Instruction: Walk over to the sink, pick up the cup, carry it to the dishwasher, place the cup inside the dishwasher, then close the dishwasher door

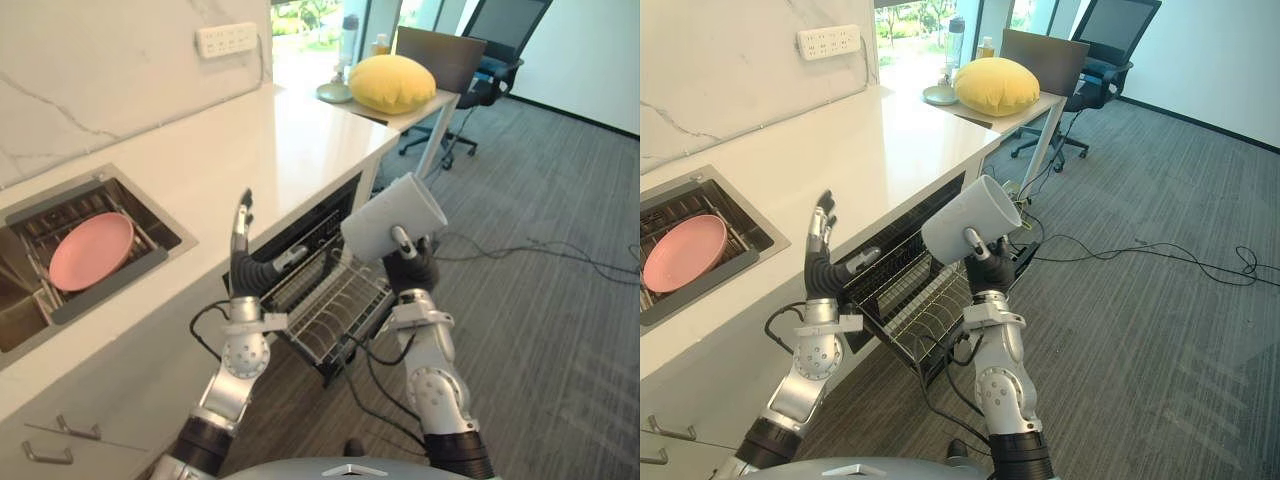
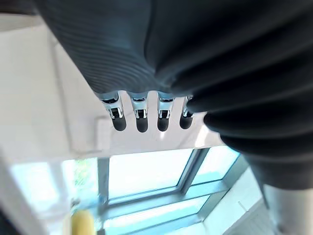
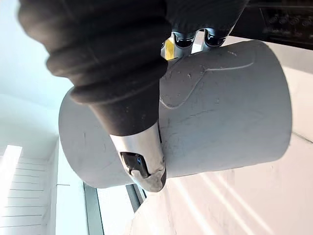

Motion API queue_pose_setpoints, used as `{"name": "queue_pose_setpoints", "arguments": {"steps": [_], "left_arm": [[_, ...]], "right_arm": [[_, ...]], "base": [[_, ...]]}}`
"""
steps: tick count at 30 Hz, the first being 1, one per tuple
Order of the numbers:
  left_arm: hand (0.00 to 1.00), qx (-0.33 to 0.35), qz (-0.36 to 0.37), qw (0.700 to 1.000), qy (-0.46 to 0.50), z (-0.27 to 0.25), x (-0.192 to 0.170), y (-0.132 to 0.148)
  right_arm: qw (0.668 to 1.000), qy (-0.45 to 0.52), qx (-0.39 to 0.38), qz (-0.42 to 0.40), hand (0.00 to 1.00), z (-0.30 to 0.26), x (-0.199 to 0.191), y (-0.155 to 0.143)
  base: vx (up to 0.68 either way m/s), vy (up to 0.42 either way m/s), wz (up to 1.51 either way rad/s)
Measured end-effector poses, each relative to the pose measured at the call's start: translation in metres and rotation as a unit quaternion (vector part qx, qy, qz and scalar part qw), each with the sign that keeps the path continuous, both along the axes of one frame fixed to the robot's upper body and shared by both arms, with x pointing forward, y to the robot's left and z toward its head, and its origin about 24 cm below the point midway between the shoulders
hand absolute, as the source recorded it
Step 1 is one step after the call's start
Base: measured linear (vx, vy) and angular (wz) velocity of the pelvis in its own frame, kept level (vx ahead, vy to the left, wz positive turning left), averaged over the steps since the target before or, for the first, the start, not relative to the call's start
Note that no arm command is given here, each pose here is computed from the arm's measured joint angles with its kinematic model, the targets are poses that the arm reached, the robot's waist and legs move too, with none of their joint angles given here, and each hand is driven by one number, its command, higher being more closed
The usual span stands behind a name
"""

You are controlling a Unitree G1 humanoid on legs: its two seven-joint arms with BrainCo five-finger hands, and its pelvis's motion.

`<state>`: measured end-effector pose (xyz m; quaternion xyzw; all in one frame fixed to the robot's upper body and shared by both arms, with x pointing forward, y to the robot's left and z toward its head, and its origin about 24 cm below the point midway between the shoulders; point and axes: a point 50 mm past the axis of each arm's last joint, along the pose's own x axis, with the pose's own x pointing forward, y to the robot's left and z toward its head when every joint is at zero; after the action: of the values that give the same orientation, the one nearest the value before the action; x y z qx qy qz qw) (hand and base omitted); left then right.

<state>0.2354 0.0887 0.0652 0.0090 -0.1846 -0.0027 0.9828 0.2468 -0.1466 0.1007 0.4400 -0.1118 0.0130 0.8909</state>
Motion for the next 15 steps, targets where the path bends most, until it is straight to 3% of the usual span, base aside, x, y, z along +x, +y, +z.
{"name": "queue_pose_setpoints", "arguments": {"steps": [5, 7, 10, 15], "left_arm": [[0.0, -0.011, -0.151, 0.982, 0.115, -0.043, -0.019, -0.02], [0.0, 0.018, -0.212, 0.968, 0.132, -0.049, -0.015, -0.029], [0.0, 0.073, -0.215, 0.965, 0.134, -0.051, 0.007, -0.029], [0.0, 0.095, -0.132, 0.962, 0.221, -0.083, 0.011, 0.003]], "right_arm": [[0.998, 0.018, -0.038, -0.036, 1.0, -0.008, 0.006, -0.024], [0.994, 0.035, -0.09, -0.042, 1.0, -0.013, 0.032, -0.036], [0.987, 0.014, -0.146, -0.066, 1.0, 0.018, 0.076, -0.056], [0.971, 0.017, -0.221, -0.085, 1.0, 0.036, 0.094, -0.077]], "base": [[0.0, -0.003, 0.22], [-0.08, 0.023, 0.24], [-0.18, 0.047, 0.26], [-0.07, 0.005, 0.26]]}}
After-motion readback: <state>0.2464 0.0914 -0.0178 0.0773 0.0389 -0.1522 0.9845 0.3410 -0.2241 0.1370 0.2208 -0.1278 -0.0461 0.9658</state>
